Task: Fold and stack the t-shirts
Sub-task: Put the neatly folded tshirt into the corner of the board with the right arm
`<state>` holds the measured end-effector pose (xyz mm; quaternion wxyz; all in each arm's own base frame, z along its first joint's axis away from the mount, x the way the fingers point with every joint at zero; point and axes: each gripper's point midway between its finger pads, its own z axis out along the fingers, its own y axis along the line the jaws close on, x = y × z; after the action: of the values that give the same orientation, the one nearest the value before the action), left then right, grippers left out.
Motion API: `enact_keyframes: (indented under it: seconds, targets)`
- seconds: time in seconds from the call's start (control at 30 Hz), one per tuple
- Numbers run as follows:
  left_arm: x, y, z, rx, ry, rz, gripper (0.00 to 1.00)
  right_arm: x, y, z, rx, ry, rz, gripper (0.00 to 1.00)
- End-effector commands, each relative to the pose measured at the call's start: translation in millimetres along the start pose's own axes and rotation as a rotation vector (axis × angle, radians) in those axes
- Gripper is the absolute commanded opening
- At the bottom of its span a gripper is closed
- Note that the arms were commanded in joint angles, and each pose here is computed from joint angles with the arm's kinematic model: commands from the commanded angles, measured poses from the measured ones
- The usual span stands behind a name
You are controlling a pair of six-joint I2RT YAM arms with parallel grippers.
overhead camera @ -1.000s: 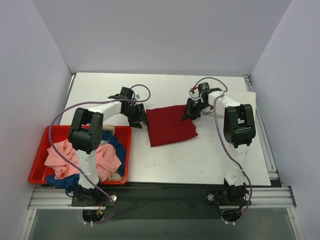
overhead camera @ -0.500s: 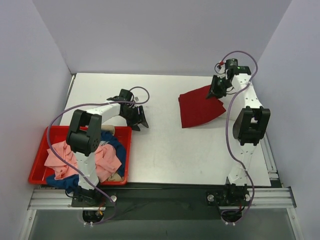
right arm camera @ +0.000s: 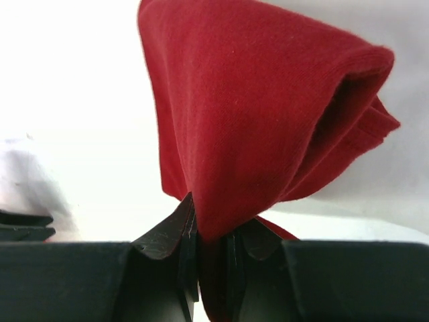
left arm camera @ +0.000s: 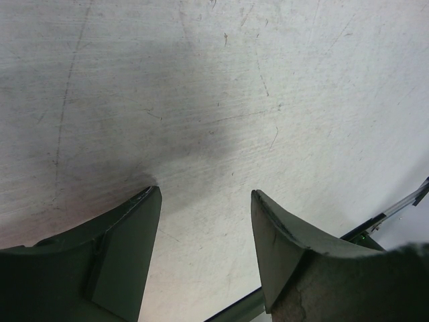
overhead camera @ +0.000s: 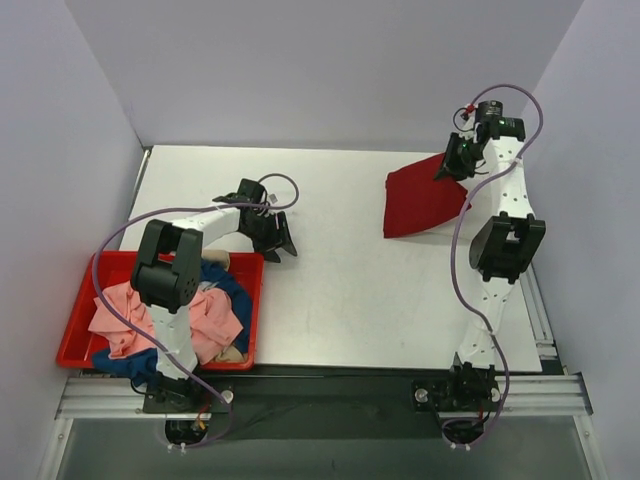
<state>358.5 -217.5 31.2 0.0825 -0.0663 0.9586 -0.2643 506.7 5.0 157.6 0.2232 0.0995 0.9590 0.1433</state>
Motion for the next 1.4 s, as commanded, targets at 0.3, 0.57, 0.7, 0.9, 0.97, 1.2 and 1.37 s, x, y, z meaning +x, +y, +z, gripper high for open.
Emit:
enact_keyframes:
  seconds: [0.3, 0.57, 0.7, 0.9, 0.97, 1.2, 1.37]
  targets:
    - [14, 11, -4, -0.026, 0.02, -0.008, 0.67, -46, 5, -49, -0.095, -0.17, 0.076, 0.0]
    - [22, 14, 1, -0.037, 0.043, -0.011, 0.66, -56, 5, -83, -0.16, -0.229, 0.105, 0.0]
    - [23, 13, 2, -0.037, 0.049, -0.007, 0.66, -54, 6, -90, -0.178, -0.231, 0.115, 0.0]
    - [24, 10, 2, -0.038, 0.055, 0.002, 0.66, -52, 3, -102, -0.178, -0.243, 0.118, 0.0]
    - [24, 11, 3, -0.041, 0.054, 0.003, 0.67, -52, 2, -105, -0.178, -0.249, 0.119, 0.0]
    - [27, 9, 3, -0.042, 0.058, 0.009, 0.66, -47, -10, -103, -0.166, -0.231, 0.148, 0.0]
    - [28, 7, 1, -0.042, 0.059, 0.011, 0.67, -43, -25, -90, -0.122, -0.21, 0.148, 0.0]
